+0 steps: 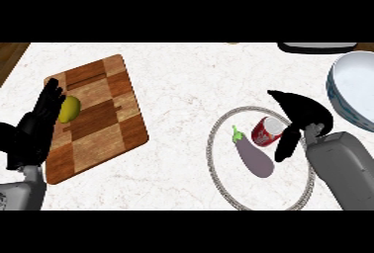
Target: Pick the can from the placemat and place it in the bowl
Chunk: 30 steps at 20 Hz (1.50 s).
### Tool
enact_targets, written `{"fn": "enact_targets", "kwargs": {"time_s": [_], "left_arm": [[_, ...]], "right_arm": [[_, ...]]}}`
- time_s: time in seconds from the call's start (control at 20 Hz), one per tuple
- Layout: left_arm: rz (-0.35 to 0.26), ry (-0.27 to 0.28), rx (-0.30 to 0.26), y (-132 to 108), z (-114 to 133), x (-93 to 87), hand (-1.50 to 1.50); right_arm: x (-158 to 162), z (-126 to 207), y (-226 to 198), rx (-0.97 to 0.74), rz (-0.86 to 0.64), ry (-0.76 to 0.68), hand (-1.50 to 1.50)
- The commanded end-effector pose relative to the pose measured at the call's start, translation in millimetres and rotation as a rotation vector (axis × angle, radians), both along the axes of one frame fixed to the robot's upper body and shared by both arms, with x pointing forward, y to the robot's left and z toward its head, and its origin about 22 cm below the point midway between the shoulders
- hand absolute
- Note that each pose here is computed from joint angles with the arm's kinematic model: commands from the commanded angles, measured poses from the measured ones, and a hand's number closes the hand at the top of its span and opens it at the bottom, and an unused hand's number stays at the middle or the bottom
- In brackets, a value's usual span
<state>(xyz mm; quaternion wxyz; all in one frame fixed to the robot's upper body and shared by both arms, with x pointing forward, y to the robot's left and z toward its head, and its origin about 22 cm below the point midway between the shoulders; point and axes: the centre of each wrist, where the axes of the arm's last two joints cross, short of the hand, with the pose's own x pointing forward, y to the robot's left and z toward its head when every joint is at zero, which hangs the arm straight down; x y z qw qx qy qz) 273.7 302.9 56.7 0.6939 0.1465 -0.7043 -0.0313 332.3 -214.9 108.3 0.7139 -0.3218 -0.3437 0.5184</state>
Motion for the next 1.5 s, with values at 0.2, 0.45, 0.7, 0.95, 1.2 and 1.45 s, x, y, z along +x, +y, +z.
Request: {"fn": "enact_targets", "kwargs": {"time_s": [0.2,0.45,0.7,0.95,1.2,1.45], "left_arm": [[-0.006,0.011,0.000,12,-24,-8.8,0.00],[-0.002,0.011,-0.004,10,-6,-4.8,0.00],[0.012,0.003,-0.013,13,-23,6.1,0.00],[-0.012,0.004,-0.012,11,9,2.9,0.00],[-0.009,0.012,-0.013,-7,1,-1.5,0.00],[0.002,-0.004,0.003,6,-3,4.7,0.00]], "right_arm": [[-13,-19,8,-0.004,-0.034,0.006,-1.50],[-11,-30,11,-0.020,-0.037,-0.013,-1.50],[-1,-41,4,-0.033,-0.051,0.039,-1.50],[13,-53,5,0.038,0.018,0.048,1.50],[10,-69,21,0.077,0.034,0.019,1.50],[30,-67,16,0.049,0.025,-0.023,1.50]]}}
